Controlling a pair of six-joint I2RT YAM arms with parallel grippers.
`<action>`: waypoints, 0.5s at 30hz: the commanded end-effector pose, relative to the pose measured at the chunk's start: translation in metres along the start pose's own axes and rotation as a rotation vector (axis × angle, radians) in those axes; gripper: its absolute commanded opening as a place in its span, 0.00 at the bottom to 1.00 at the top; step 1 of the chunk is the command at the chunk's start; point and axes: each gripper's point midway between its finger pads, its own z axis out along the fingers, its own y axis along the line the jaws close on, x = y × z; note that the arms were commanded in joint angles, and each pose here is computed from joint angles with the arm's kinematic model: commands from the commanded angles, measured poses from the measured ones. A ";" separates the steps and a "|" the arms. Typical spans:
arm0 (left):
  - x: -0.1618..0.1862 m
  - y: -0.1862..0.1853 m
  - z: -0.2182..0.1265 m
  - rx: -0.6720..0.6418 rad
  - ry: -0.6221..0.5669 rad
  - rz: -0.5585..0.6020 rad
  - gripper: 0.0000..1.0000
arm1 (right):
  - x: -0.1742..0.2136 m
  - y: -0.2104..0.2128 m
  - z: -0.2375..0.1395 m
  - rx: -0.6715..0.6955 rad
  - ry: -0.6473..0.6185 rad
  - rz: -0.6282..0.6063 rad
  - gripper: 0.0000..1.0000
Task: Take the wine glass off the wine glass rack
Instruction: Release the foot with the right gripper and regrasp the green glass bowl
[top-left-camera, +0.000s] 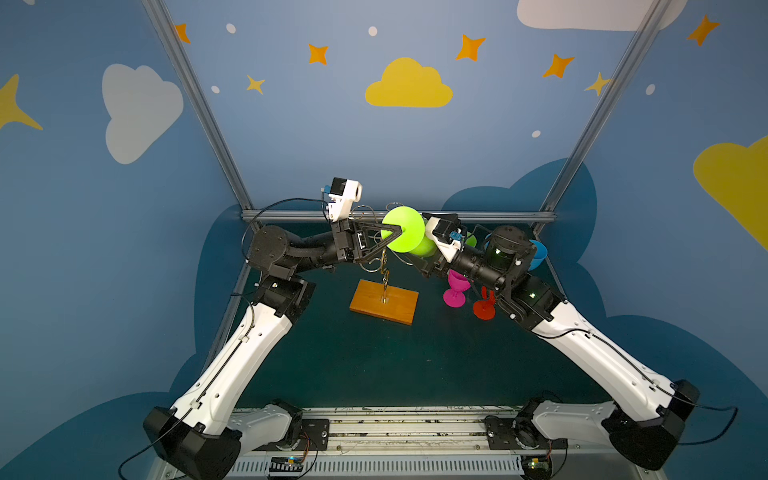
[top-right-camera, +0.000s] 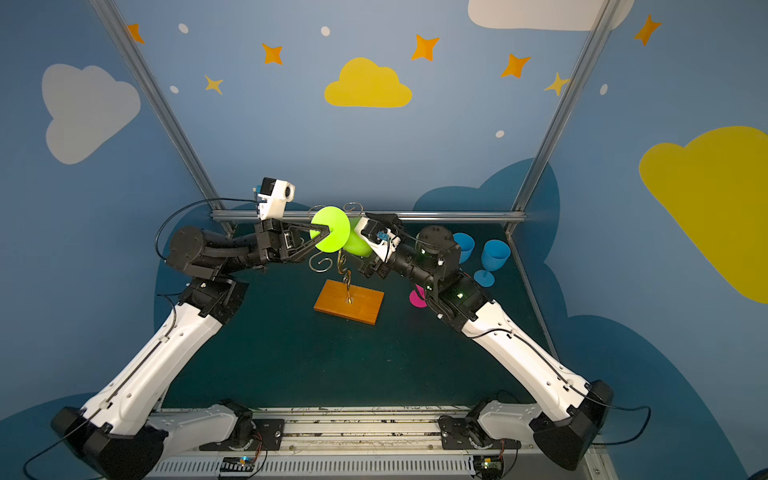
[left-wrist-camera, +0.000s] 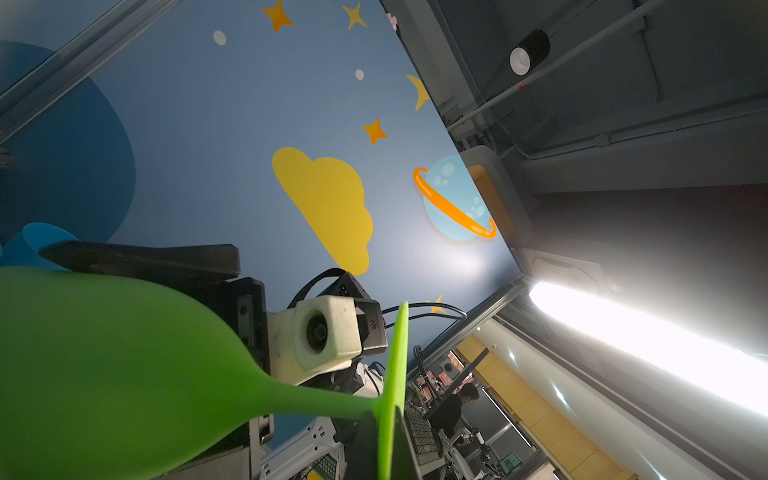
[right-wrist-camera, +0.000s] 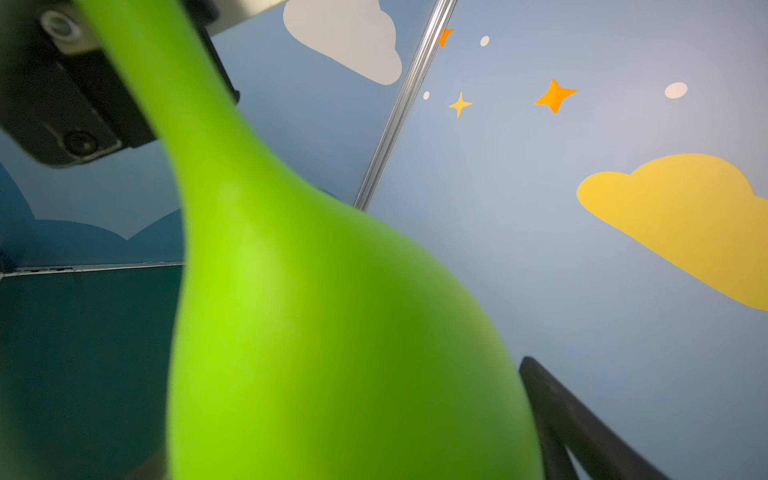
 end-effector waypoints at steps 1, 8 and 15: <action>-0.002 -0.015 0.000 0.044 -0.002 0.060 0.03 | -0.011 0.004 -0.004 -0.019 -0.033 0.038 0.84; -0.005 -0.009 -0.002 0.030 -0.013 0.056 0.06 | -0.011 0.006 -0.009 -0.025 -0.025 0.051 0.61; -0.019 0.007 -0.009 -0.016 -0.053 0.051 0.20 | -0.011 0.004 -0.022 -0.007 0.018 0.098 0.49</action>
